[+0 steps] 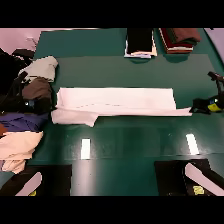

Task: Fold the shirts.

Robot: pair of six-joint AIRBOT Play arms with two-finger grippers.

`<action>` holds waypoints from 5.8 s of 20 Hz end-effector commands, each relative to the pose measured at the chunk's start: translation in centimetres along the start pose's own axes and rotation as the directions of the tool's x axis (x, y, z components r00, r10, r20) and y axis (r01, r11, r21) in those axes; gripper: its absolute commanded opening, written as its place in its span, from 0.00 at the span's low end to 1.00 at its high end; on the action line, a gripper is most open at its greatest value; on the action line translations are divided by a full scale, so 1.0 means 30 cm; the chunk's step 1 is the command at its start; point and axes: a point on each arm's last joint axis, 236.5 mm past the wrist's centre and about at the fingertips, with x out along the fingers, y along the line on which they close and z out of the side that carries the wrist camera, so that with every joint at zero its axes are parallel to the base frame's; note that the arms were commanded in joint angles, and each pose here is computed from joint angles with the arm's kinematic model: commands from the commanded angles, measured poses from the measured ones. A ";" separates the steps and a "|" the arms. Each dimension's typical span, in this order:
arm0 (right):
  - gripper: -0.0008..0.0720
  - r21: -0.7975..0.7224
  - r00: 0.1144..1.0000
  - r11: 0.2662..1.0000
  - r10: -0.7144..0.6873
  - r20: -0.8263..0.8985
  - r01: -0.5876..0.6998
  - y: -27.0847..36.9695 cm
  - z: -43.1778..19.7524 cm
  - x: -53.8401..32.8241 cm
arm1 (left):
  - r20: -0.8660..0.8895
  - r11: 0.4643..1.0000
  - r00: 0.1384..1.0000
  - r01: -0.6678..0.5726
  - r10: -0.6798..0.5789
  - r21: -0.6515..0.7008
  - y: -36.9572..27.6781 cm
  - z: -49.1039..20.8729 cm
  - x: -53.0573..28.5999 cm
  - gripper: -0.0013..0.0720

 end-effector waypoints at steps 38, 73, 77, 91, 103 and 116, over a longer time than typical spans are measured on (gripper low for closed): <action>0.03 0.030 0.913 0.916 0.396 0.099 -0.401 0.194 0.373 0.324 | -0.171 0.943 0.975 0.185 -0.141 0.277 -0.510 0.085 0.599 0.05; 0.57 -0.635 0.574 0.421 0.818 -0.044 -0.648 1.979 0.119 0.151 | 0.502 0.929 0.864 -0.153 -0.040 0.337 -0.355 0.811 -0.430 0.05; 0.60 -0.641 0.571 0.423 0.820 -0.029 -0.640 1.952 0.163 0.138 | 0.516 0.932 0.856 -0.166 -0.026 0.322 -0.334 0.793 -0.500 0.05; 0.81 -0.246 0.931 0.900 0.365 -0.028 -0.360 0.836 0.350 0.474 | 0.390 0.860 0.911 -0.086 -0.137 0.503 -0.569 0.663 -0.351 0.05; 0.16 -0.240 0.793 0.756 0.587 -0.165 -0.609 1.334 0.293 0.728 | 0.367 0.860 0.921 -0.081 -0.129 0.504 -0.562 0.646 -0.340 0.05; 0.03 -0.268 0.937 0.959 0.176 0.302 -0.094 0.581 0.737 0.081 | 0.251 0.748 0.940 0.006 -0.231 0.664 -0.801 0.482 -0.259 0.05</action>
